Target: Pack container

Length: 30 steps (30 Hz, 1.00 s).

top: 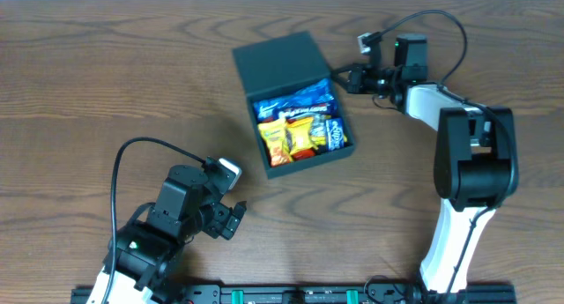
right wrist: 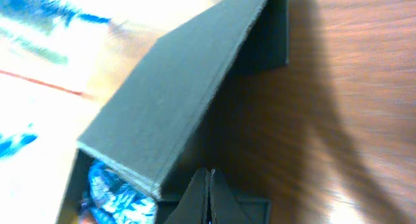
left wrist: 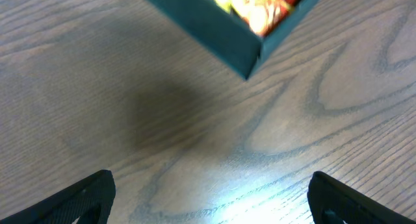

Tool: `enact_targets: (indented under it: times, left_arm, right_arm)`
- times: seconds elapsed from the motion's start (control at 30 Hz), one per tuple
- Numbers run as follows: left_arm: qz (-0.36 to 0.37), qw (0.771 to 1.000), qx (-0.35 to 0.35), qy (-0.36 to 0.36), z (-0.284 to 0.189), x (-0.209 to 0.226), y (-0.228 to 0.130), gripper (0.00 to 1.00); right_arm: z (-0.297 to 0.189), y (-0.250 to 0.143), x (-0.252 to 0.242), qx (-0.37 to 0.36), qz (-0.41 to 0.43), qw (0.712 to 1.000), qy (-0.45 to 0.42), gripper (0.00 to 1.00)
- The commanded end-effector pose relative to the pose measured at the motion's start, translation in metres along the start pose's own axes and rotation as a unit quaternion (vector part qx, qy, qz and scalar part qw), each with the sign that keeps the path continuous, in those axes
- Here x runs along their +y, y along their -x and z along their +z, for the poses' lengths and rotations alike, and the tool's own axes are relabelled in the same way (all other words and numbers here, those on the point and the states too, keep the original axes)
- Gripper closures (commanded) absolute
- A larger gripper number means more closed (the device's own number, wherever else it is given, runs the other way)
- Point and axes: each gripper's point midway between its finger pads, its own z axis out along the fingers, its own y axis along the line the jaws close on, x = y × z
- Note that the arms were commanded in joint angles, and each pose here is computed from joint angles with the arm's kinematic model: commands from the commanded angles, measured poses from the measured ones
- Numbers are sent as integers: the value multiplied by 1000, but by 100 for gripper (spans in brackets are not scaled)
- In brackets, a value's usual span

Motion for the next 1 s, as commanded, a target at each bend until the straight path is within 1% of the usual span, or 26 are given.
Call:
enact_targets:
  times: [0.0, 0.1, 0.23, 0.33, 0.5, 0.63, 0.73, 0.87, 0.97]
  left_arm:
    - [-4, 1000, 2, 3, 0, 1, -2, 5]
    - [-4, 1000, 2, 3, 0, 1, -2, 5]
    - [-4, 1000, 2, 3, 0, 1, -2, 5]
    - [-4, 1000, 2, 3, 0, 1, -2, 5]
    - [-4, 1000, 2, 3, 0, 1, -2, 5]
    - [-4, 1000, 2, 3, 0, 1, -2, 4]
    - [-4, 1000, 2, 3, 0, 1, -2, 5]
    - [-4, 1000, 2, 3, 0, 1, -2, 5]
    - [-4, 1000, 2, 3, 0, 1, -2, 5]
  right_arm:
    - [14, -14, 37, 37, -6, 997, 73, 99]
    - [19, -9, 20, 21, -10, 1000, 20, 99]
    - [16, -5, -19, -1, 5, 996, -93, 99]
    - [17, -2, -29, -10, -14, 994, -110, 99]
    - [27, 7, -37, -38, -17, 994, -99, 99]
    - [44, 8, -30, -22, -21, 998, -63, 99]
    - [59, 7, -26, -16, -30, 998, -56, 99]
    - [64, 14, -21, -28, -51, 997, -53, 99]
    - [71, 5, -4, -9, -48, 999, -19, 99]
